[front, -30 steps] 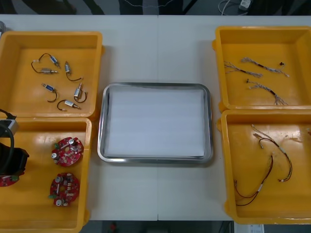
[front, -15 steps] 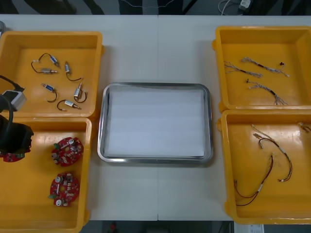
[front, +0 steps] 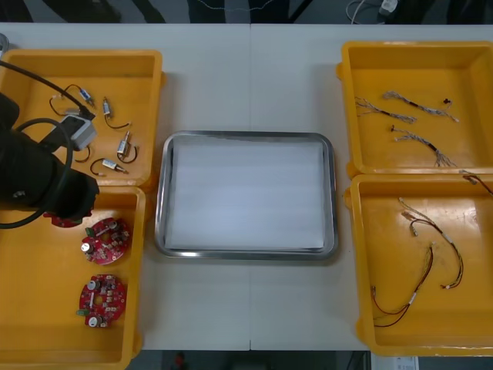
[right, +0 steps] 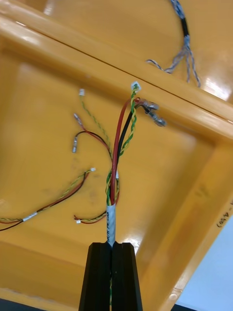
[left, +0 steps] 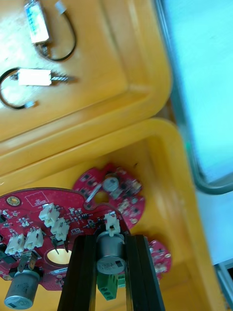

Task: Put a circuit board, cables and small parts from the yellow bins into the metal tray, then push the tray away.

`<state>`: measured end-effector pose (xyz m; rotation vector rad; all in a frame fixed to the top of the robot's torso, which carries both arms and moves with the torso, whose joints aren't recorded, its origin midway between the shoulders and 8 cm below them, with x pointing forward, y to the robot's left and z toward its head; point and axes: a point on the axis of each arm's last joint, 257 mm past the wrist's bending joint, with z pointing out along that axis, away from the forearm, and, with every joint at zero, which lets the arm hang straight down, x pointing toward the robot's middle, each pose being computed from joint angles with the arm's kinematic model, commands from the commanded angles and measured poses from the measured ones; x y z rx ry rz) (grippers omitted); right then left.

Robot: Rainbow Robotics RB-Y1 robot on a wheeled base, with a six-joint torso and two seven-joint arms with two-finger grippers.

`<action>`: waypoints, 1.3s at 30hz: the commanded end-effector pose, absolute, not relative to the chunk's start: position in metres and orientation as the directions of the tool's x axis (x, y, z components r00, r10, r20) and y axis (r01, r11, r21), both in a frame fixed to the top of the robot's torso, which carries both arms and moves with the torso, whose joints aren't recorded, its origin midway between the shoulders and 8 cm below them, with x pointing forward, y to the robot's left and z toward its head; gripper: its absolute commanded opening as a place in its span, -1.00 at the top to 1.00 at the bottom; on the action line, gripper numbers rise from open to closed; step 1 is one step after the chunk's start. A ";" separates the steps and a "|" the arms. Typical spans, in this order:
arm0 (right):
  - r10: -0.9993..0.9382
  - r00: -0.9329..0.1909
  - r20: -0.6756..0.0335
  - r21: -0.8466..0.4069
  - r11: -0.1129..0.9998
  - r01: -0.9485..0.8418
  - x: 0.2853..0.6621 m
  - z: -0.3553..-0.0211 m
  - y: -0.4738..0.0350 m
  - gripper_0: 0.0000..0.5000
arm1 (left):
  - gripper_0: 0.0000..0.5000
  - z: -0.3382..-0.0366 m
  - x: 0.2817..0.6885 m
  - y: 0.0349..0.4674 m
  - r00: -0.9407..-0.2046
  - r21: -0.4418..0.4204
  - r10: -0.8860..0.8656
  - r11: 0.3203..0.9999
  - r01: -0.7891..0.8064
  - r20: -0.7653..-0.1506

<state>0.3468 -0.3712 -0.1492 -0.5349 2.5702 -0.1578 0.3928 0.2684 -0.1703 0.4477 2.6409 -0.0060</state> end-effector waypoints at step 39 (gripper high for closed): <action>-0.646 -0.633 -0.427 -0.247 0.757 -0.605 0.359 -0.136 -0.255 1.00 | 1.00 -0.213 0.417 0.079 -0.891 0.035 0.280 0.957 0.286 -0.357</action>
